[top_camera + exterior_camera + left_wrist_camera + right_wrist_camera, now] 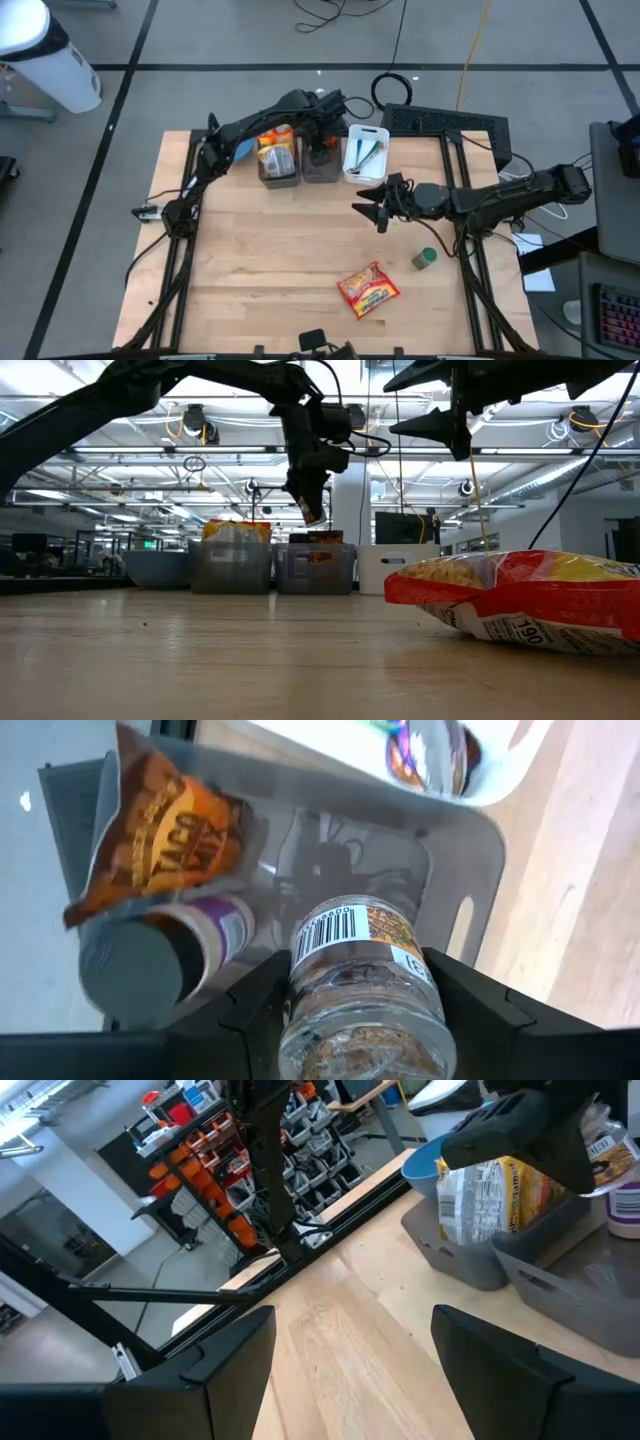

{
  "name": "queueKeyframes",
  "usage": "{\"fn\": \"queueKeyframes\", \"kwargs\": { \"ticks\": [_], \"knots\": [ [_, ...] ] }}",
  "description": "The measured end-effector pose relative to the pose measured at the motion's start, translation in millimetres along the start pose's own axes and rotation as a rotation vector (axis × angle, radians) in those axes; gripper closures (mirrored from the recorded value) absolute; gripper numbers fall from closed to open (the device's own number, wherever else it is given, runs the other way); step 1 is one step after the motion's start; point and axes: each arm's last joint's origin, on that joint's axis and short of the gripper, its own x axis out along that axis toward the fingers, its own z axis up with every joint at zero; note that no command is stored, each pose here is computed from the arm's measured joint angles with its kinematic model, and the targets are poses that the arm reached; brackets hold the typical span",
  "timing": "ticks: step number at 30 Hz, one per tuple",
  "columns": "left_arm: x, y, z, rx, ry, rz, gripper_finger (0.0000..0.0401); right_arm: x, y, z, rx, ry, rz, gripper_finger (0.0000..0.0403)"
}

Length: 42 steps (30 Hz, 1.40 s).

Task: Pick & Place Food Item
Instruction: Put the brown seasoning bottle into the right black bin

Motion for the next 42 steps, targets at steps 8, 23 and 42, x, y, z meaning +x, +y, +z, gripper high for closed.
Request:
{"fn": "queueKeyframes", "kwargs": {
  "ticks": [8,23,42],
  "knots": [
    [10.3,0.2,6.8,-0.016,-0.032,0.013,0.0201,0.2,-0.6,0.3,0.001,-0.001,-0.003,0.0140],
    [33.1,-18.7,12.5,0.071,0.023,0.030,0.0201,0.2,-1.0,-0.2,0.002,0.004,-0.008,0.0140],
    [71.2,-33.0,16.5,0.079,0.091,0.002,0.0201,0.2,-1.7,-1.1,0.004,0.013,-0.015,0.0140]
  ]
}}
